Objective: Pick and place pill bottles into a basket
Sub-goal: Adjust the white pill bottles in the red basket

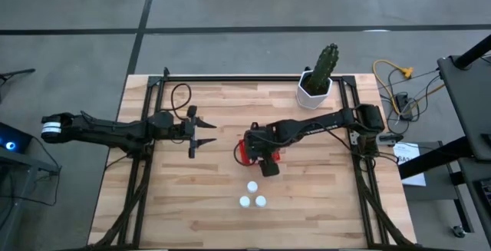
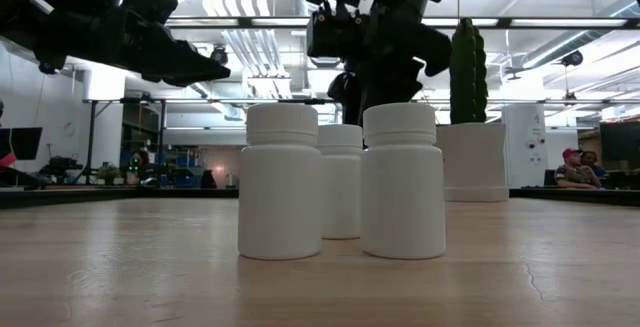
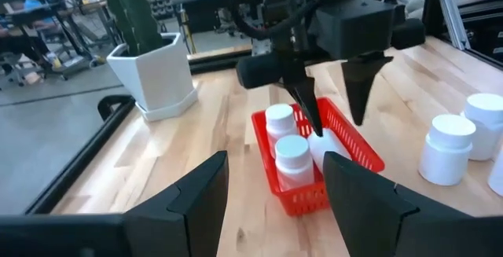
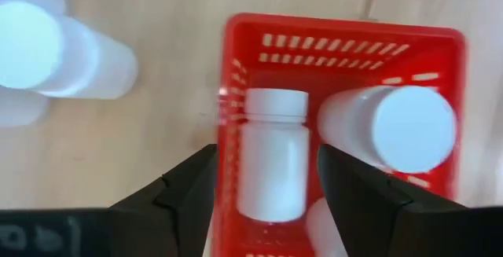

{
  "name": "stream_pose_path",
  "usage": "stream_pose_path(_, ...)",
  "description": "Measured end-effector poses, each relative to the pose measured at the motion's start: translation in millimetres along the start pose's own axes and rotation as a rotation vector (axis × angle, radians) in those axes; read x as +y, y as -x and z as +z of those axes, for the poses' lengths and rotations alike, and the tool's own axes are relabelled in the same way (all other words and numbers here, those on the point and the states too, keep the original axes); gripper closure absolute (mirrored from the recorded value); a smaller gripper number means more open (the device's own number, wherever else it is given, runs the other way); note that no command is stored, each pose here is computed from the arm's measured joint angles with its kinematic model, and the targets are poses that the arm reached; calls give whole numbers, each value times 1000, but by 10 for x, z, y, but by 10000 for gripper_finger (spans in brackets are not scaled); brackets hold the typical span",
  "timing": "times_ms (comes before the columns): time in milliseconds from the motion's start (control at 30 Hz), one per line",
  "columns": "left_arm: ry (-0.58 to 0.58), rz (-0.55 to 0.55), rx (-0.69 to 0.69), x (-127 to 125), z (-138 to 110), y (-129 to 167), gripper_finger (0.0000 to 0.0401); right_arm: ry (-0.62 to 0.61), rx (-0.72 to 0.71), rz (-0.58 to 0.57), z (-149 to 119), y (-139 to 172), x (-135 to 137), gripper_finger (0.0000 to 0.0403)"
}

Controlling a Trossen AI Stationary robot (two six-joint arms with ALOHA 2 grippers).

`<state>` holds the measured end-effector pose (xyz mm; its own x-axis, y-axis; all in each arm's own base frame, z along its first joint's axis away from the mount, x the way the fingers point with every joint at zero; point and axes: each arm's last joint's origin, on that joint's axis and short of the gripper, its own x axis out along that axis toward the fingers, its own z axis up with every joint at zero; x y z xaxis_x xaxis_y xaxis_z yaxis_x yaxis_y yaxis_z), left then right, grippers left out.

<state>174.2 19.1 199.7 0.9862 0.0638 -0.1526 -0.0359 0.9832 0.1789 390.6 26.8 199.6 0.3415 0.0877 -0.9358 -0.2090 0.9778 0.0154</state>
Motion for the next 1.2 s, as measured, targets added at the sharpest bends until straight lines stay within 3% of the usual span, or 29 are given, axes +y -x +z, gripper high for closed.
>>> stream_pose_path(467, 1, 2, -10, 2, 15, 15, 210, 14, 30, -52, -46, 5, -144, 231)
stream_pose_path(1200, 1, 1, -4, 1, 10, 16, 210, -15, 70, -26, -135, -126, -129, 206)
